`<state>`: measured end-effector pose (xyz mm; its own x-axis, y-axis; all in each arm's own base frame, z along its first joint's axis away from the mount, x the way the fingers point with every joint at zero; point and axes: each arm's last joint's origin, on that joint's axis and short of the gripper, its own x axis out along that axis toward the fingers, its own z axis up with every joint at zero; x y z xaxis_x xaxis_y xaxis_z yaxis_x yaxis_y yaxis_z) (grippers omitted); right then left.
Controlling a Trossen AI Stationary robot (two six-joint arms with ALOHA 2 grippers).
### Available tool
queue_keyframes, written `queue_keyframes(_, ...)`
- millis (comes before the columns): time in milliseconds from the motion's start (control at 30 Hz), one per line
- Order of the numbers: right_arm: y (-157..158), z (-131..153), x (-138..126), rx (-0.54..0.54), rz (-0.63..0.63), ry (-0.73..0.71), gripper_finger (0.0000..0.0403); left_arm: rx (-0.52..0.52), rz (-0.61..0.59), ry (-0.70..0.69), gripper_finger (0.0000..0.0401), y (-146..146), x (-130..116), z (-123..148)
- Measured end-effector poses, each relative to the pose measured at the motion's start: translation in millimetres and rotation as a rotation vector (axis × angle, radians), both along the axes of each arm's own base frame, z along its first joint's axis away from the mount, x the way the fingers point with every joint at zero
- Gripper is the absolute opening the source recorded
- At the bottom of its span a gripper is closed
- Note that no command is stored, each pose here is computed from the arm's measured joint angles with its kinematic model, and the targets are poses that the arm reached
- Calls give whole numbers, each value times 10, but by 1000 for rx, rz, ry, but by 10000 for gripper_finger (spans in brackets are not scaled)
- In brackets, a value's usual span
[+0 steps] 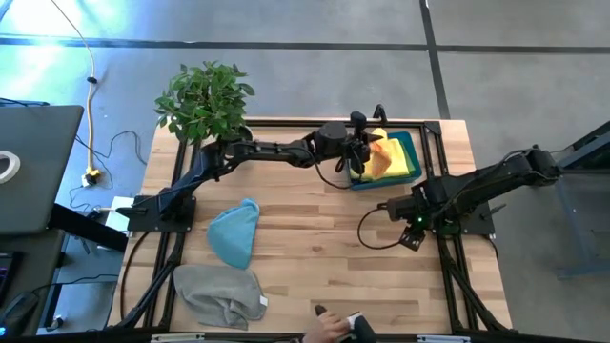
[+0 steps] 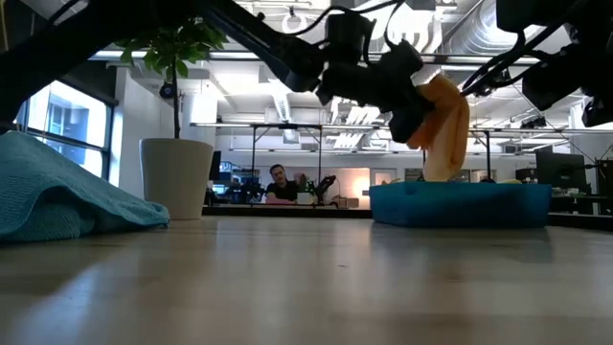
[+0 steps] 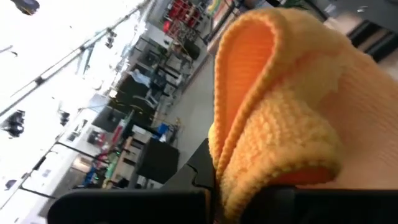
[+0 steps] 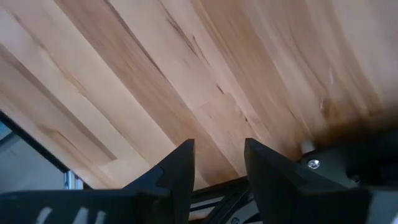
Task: Fold microfiber towels
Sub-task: Put the orange microfiber cloth into the blue bin
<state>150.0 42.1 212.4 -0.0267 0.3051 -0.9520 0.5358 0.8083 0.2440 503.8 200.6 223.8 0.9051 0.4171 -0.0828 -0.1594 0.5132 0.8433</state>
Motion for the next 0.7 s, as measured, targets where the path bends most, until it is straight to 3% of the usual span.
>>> queue_keyframes(400,-2,-1,18,-15,-1,-21,132,41,-82,-121,1,113,262,23)
queue_keyframes(567,1,0,30,-12,-1,-34,132,43,-94,-112,8,153,366,-161)
queue_keyframes(700,2,0,36,-11,5,-42,132,108,-85,-70,10,222,411,-311)
